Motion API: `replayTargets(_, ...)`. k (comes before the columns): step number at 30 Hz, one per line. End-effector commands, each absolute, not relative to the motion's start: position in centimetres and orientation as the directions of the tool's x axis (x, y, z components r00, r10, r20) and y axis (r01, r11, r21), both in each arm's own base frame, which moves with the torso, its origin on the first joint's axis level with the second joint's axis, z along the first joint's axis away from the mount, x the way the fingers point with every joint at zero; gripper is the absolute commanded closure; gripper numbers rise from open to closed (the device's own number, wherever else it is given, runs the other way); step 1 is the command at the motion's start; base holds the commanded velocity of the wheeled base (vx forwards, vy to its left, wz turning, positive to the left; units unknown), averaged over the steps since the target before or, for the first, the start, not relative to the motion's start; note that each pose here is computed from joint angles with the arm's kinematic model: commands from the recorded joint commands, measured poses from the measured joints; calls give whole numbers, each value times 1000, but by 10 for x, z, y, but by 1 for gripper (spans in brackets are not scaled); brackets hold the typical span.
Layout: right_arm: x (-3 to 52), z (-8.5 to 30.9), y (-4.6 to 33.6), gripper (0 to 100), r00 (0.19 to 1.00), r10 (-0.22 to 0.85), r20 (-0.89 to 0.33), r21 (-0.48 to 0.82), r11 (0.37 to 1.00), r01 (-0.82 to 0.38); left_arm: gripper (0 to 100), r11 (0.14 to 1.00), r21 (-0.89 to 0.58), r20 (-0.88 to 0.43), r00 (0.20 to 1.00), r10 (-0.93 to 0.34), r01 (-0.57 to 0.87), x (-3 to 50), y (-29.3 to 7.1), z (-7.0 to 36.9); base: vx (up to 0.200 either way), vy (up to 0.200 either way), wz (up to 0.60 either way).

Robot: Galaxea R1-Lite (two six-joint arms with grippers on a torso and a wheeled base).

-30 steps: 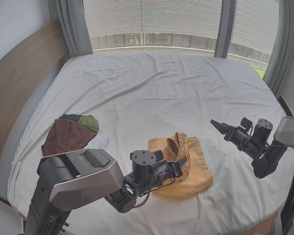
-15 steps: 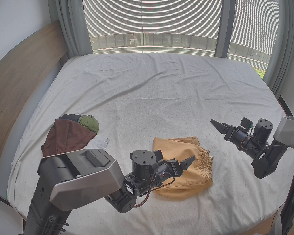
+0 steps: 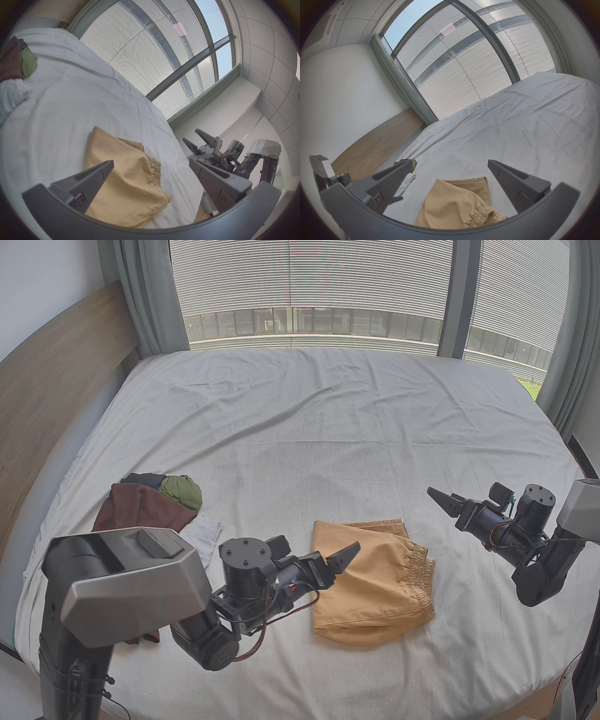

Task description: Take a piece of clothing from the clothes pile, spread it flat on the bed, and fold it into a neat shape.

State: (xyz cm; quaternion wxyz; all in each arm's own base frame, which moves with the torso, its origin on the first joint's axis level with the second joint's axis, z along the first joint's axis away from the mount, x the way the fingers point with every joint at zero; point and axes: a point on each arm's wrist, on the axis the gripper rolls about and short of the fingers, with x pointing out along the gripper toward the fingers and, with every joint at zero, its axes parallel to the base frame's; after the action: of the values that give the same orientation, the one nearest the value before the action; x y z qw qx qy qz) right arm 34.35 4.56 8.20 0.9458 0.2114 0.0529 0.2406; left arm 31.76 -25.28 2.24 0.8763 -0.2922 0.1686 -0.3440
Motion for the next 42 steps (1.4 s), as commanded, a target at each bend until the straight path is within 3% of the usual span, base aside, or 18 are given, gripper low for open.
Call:
replayTargets(1, 341, 79, 49, 0, 873, 488, -11, 430, 790, -436, 0, 603, -618, -33, 750, -661, 504, 315, -218, 59, 0, 0, 0)
replayTargets(14, 331, 76, 67, 0, 843, 536, -34, 437, 767, -470, 0, 690, -525, 43, 825, -563, 498, 303, -124, 104, 0, 0, 0)
replayTargets(21, 330, 73, 68, 0, 841, 539, -48, 441, 767, -466, 0, 693, -511, 27, 815, -578, 508, 300, -125, 100, 0, 0, 0)
replayTargets(24, 329, 69, 67, 0, 841, 537, -65, 445, 770, -457, 0, 722, -498, -51, 815, -578, 481, 300, -126, 77, 0, 0, 0)
replayTargets(33, 310, 55, 59, 0, 822, 521, -229, 487, 793, -367, 0, 798, -374, -203, 798, -568, 473, 277, -115, 48, 0, 0, 0)
replayTargets(42, 291, 33, 51, 0, 771, 499, -395, 443, 839, -315, 0, 812, -318, -283, 768, -574, 490, 261, -107, 36, 0, 0, 0)
